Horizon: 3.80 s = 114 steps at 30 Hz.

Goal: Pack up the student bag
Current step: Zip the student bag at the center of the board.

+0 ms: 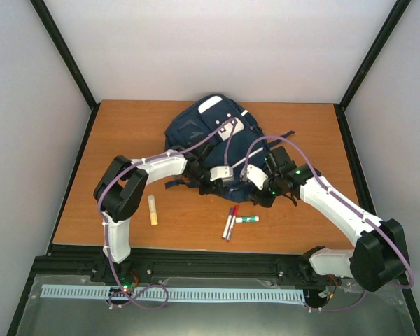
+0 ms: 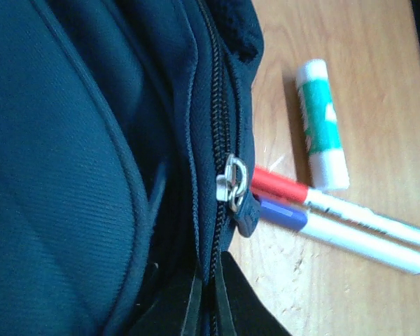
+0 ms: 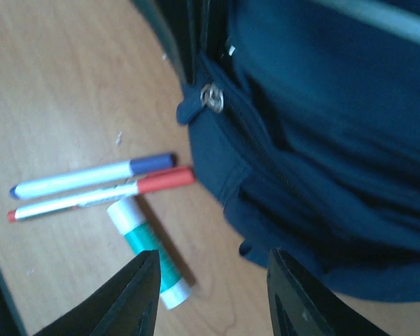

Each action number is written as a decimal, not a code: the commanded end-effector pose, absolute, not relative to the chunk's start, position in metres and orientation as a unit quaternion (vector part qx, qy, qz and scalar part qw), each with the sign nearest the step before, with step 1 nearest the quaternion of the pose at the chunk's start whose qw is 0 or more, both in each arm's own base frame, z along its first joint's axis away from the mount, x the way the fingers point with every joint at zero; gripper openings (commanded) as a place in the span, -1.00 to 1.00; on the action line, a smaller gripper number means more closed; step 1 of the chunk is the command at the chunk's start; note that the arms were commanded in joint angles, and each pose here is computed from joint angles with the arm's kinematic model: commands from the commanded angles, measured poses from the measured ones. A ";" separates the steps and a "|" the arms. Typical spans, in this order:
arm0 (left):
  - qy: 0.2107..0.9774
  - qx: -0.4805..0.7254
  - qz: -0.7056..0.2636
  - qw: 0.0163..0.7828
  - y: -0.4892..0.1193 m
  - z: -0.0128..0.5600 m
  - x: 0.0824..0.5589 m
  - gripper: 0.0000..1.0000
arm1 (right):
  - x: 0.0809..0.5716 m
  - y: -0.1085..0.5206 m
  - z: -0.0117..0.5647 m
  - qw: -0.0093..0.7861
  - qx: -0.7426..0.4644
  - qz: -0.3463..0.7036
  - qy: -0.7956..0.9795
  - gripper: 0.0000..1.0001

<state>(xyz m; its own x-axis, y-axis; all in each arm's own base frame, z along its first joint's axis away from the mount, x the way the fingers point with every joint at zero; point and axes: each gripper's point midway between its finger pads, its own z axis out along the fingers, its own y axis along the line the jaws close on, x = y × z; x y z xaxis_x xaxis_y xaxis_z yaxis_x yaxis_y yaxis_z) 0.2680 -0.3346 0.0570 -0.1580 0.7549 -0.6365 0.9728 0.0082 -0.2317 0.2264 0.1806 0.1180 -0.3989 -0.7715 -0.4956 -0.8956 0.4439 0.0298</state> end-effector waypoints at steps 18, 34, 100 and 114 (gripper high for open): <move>0.714 0.494 -0.473 0.152 -0.404 0.159 0.306 -0.98 | 0.296 0.186 0.156 0.306 -0.427 0.081 0.847 -0.32; 0.696 0.472 -0.523 0.140 -0.414 0.185 0.303 -0.98 | 0.312 0.193 0.126 0.303 -0.440 0.056 0.843 -0.08; 0.716 0.589 -0.296 0.229 -0.238 0.177 0.300 -0.08 | 0.342 0.148 0.093 0.224 -0.321 0.199 0.898 -0.94; 0.733 0.501 -0.422 0.180 -0.360 0.169 0.303 0.09 | 0.326 0.171 0.135 0.253 -0.316 0.261 0.876 -0.94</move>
